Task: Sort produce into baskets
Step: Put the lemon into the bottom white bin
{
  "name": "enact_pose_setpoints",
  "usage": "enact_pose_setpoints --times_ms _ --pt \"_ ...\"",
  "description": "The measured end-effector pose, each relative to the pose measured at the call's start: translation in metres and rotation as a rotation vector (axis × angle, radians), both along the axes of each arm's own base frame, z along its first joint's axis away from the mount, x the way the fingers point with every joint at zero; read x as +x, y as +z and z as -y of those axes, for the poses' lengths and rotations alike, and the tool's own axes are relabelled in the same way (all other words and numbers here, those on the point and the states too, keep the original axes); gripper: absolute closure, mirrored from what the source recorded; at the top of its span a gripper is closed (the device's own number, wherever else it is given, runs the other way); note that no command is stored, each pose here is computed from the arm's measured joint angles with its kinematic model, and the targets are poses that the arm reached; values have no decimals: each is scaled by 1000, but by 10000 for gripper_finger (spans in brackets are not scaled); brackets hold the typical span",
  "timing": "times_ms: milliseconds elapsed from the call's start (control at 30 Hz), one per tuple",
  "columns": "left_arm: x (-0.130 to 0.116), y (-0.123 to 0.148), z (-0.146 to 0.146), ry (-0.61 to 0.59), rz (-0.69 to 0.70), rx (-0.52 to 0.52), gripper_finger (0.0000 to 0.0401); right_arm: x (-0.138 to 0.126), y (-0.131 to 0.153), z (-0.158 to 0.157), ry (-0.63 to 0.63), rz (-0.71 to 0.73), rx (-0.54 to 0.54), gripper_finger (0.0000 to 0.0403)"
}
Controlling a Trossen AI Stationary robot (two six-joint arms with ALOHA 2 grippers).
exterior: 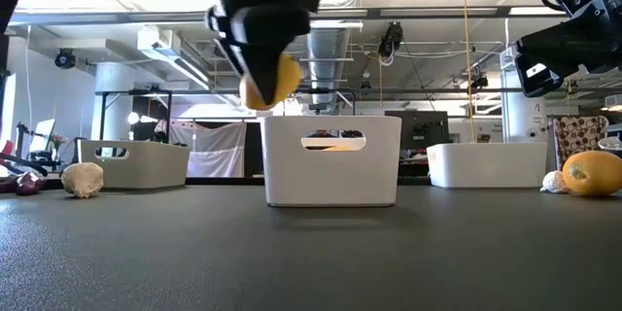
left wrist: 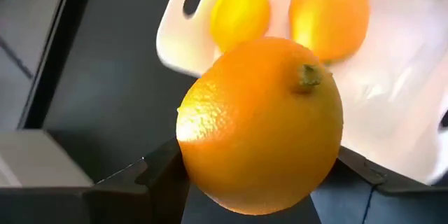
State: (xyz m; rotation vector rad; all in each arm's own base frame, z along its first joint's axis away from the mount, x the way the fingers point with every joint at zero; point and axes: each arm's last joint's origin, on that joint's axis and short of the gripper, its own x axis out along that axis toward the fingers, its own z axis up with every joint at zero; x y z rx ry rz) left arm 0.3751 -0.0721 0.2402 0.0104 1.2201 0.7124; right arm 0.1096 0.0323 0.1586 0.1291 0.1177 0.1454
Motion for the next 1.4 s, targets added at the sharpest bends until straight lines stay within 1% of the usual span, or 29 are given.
enact_pose_setpoints --times_ms 67,133,233,300,367,467,567,767,867,1067,1200,1400 --pt "5 0 -4 -13 29 -4 177 0 0 0 0 0 0 390" --pt "10 1 -8 -7 70 16 176 0 0 0 1 0 0 390" --pt "16 4 -14 34 168 107 176 0 0 0 0 0 0 390" --pt "19 5 -17 71 222 146 176 0 0 0 0 0 0 390" --pt "22 5 -19 92 259 157 176 0 0 0 0 0 0 390" --pt "24 5 -22 97 269 159 176 0 0 0 1 0 0 390" --pt "25 0 -25 77 241 159 176 0 0 0 0 0 0 390" --pt "31 -16 -32 74 193 7 177 0 0 0 0 0 0 390" --pt "35 -27 -36 81 163 -7 177 0 0 0 1 2 1 390" --pt "40 -50 -39 21 56 10 177 0 0 0 0 1 0 390" --pt "41 -56 -41 -9 19 23 177 0 0 0 0 2 1 390" --pt "43 -64 -48 -39 -34 106 175 0 0 0 1 2 1 390"
